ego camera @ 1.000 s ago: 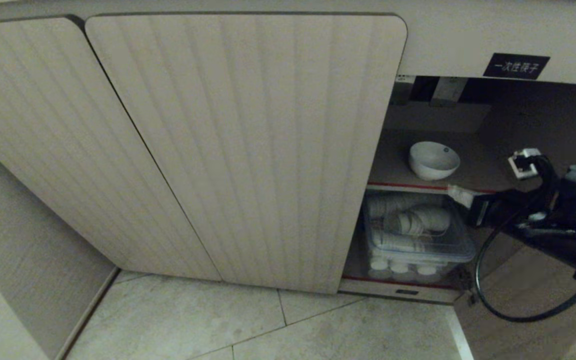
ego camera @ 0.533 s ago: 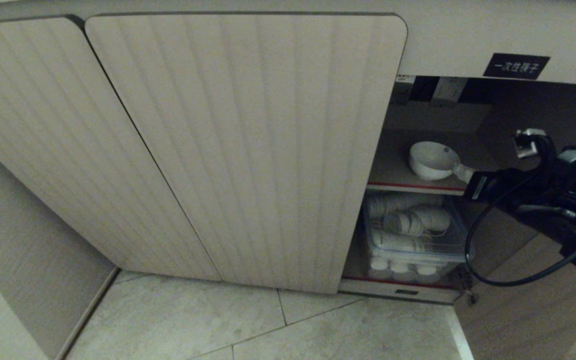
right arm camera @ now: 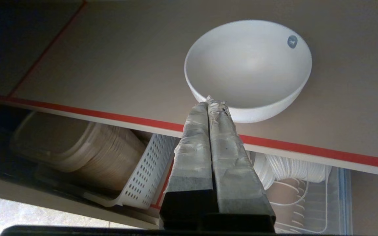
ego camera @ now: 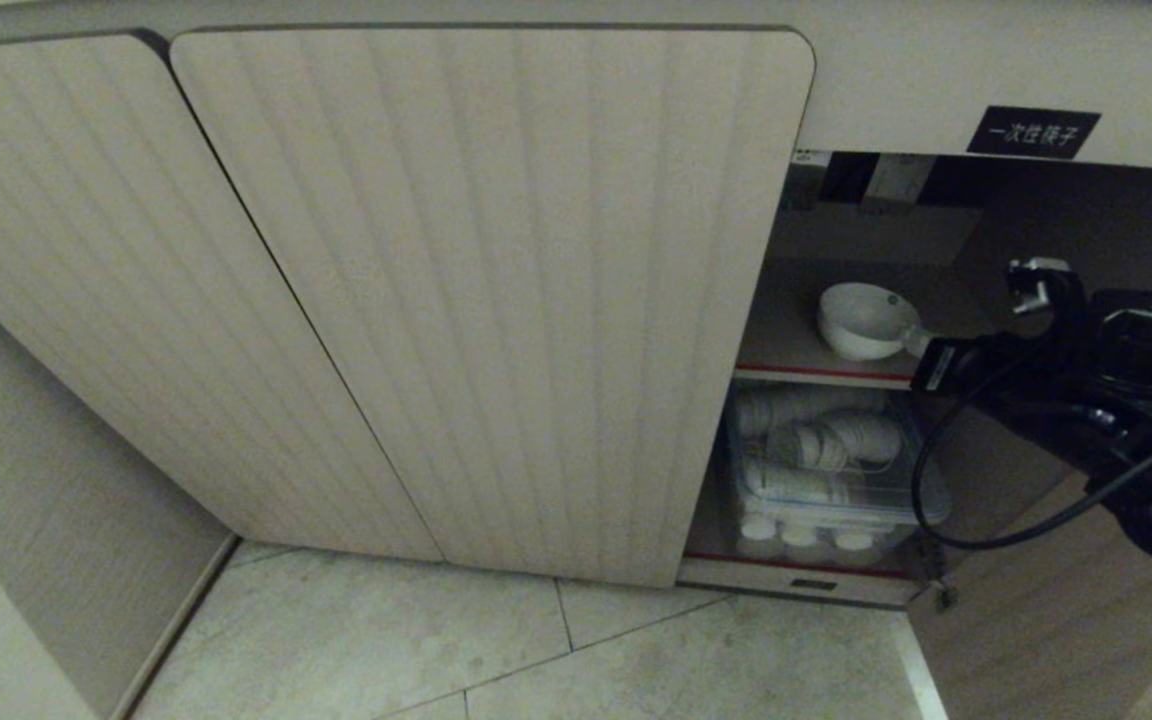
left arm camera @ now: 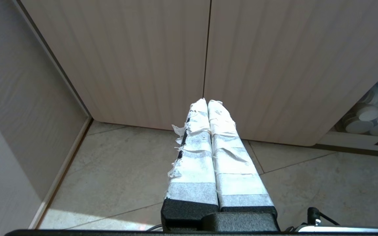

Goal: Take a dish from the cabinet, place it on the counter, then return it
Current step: Take the bowl from the cabinet

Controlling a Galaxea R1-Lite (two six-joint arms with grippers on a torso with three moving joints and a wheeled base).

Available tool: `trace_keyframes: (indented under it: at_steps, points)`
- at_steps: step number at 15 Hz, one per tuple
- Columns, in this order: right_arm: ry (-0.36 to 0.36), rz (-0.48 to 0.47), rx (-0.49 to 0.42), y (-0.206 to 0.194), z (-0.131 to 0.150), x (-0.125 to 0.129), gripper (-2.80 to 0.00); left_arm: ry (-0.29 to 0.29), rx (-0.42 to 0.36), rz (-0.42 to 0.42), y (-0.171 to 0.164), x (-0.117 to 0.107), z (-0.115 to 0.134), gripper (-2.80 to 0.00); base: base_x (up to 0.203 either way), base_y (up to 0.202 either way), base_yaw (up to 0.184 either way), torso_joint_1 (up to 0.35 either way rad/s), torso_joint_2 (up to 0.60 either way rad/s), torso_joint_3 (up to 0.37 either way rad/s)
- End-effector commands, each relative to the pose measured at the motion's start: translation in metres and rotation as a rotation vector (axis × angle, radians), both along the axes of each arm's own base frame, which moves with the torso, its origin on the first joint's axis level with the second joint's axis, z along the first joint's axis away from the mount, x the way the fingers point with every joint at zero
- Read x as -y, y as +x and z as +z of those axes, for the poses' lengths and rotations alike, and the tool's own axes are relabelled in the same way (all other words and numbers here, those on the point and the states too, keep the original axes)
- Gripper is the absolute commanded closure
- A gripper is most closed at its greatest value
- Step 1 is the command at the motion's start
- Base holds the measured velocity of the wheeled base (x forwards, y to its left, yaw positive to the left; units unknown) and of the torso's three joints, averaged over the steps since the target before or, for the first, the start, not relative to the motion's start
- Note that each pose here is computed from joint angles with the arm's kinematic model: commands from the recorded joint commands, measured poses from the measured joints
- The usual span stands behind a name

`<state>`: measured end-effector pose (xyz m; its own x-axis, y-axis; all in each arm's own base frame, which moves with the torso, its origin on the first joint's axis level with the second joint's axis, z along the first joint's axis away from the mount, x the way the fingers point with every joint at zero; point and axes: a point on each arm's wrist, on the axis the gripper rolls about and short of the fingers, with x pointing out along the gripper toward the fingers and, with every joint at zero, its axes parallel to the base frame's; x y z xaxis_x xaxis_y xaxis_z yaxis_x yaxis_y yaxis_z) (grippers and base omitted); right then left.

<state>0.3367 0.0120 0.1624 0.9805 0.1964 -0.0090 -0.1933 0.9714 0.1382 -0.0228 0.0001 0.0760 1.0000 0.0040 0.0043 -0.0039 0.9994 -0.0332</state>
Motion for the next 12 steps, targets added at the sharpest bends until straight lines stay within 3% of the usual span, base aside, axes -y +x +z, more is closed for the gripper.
trace_keyframes:
  at_steps: [1, 12]
  points:
    - [0.001, 0.001, -0.004, 0.004, -0.004, 0.000, 0.00, -0.001, 0.002, 0.001, 0.000, 0.000, 0.000, 0.00, 0.000, 0.000, 0.000, 0.000, 0.00, 0.000]
    - [0.001, -0.004, 0.043, 0.019, 0.004, -0.001, 0.00, -0.001, 0.000, 0.001, 0.000, 0.000, 0.000, 0.00, 0.000, 0.000, 0.000, 0.000, 0.00, 0.000]
